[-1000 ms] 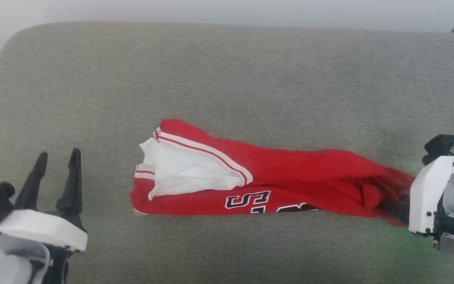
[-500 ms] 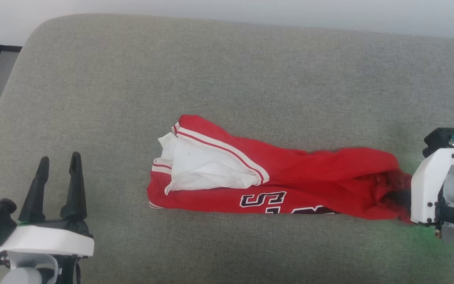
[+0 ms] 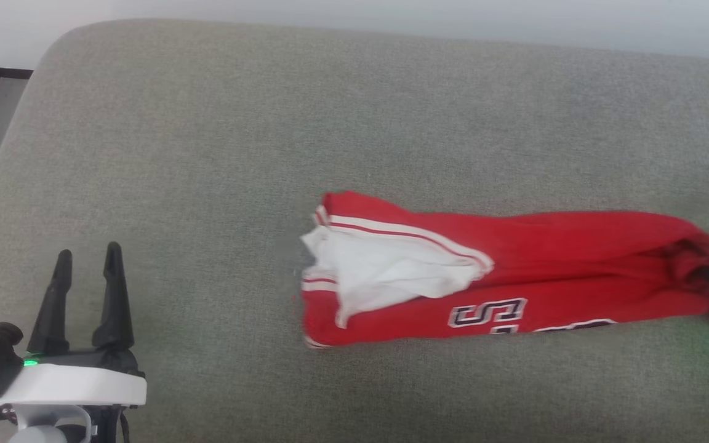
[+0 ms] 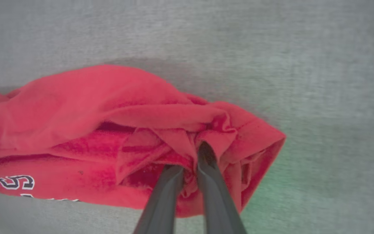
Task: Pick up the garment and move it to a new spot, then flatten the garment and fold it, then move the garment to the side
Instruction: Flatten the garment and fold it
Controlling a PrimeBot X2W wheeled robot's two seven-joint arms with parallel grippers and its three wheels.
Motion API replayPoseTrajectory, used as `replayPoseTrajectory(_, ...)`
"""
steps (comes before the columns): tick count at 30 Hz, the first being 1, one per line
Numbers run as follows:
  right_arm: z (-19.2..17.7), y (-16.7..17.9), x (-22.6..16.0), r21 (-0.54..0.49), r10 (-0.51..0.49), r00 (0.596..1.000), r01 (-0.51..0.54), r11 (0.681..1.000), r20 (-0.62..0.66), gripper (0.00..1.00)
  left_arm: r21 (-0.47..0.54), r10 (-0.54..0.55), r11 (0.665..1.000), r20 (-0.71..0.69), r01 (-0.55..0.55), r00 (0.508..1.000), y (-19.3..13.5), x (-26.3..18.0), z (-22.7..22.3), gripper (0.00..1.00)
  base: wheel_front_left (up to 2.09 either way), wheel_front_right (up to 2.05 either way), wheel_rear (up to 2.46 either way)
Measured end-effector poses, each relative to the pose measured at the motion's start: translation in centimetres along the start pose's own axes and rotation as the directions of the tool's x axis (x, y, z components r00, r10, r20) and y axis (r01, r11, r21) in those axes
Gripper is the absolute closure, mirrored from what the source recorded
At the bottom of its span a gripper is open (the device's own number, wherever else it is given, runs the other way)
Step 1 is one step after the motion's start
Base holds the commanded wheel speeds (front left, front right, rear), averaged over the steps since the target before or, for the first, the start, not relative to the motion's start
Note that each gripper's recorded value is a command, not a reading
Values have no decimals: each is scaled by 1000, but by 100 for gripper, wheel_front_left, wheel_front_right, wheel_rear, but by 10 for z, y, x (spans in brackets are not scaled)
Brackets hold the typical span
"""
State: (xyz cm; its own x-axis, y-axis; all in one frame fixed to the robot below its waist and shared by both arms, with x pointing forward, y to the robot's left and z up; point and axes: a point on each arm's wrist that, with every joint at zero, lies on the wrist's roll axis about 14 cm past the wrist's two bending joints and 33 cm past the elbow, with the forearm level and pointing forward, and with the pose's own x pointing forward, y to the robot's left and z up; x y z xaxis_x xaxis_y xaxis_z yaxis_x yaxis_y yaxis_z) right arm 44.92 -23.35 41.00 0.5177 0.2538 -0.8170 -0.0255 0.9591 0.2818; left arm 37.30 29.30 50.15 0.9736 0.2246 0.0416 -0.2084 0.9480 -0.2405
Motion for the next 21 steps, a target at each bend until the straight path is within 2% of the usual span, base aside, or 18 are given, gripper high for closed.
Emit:
replayPoseTrajectory(5,11,-34,-10,49,-90,995,88,995,31,100,0,-15,1000,-7,15,1000,-4,2,-5,0,0,0,0)
replayPoseTrajectory(10,17,-44,-12,77,-112,993,108,991,44,100,0,-32,1000,-4,32,999,-9,7,-8,0,0,0,0)
replayPoseTrajectory(16,24,-17,-17,58,-26,997,22,998,70,100,-8,-41,999,1,41,999,-14,10,-9,0,0,0,0)
replayPoseTrajectory(21,23,28,-23,-1,112,991,-112,994,77,100,-14,-50,999,11,51,999,-17,11,-8,0,0,0,0)
